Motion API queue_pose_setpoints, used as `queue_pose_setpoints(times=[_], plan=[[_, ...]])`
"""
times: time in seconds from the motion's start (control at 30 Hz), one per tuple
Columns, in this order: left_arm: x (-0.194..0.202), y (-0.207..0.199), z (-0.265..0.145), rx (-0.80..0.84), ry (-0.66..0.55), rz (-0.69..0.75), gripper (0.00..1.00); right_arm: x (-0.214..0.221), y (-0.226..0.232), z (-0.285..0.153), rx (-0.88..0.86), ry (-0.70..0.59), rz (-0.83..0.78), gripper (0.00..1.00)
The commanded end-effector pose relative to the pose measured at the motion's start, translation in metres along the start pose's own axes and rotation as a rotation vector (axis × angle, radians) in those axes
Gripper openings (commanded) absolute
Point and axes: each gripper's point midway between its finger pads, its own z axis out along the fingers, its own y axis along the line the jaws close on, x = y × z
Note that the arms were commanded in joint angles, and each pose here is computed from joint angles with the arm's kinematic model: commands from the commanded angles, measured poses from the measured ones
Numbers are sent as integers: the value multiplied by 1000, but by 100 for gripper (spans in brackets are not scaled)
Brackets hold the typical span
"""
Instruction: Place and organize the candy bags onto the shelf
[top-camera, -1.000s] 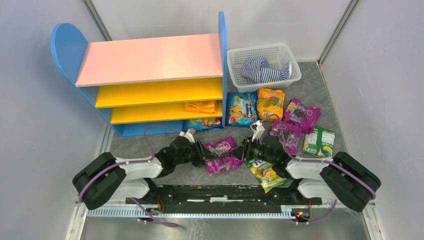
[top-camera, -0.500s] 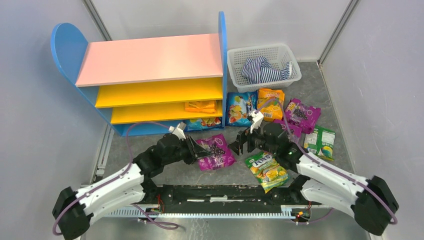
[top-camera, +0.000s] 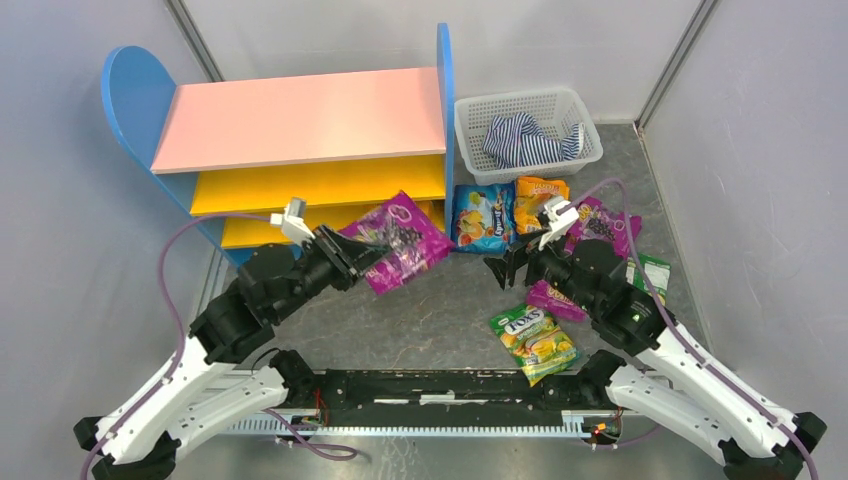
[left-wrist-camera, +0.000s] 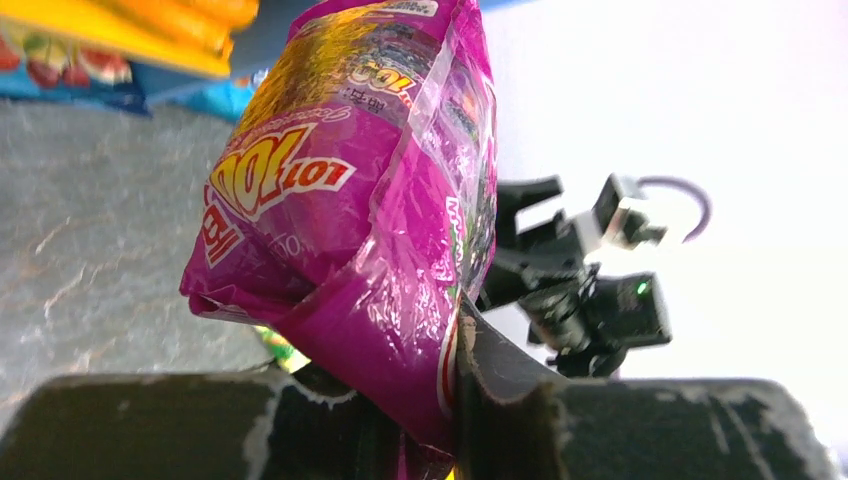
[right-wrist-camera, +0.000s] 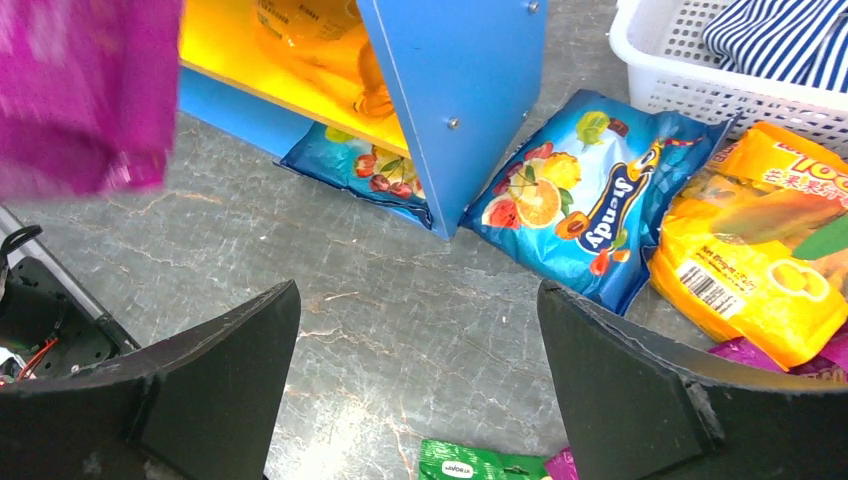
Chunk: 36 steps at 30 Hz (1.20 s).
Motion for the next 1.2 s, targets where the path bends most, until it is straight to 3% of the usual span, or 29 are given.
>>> queue_pose_setpoints(times=[0.0, 0.43, 0.8, 1.03, 1.17], plan=[[-61, -64, -15, 136, -258, 13, 2, -25, -4, -13, 33, -63, 3, 96], [-120, -85, 19, 167, -564, -143, 2, -29, -5, -17, 37, -94, 14, 96], [-137, -55, 64, 82, -703, -382, 3, -20, 0, -3, 5, -73, -1, 97], [-122, -33, 94, -87, -644, -483, 24, -17, 15, 11, -77, -48, -57, 96], [-102, -11, 94, -210, -565, -449, 50, -27, 54, 19, -296, -91, -100, 96]])
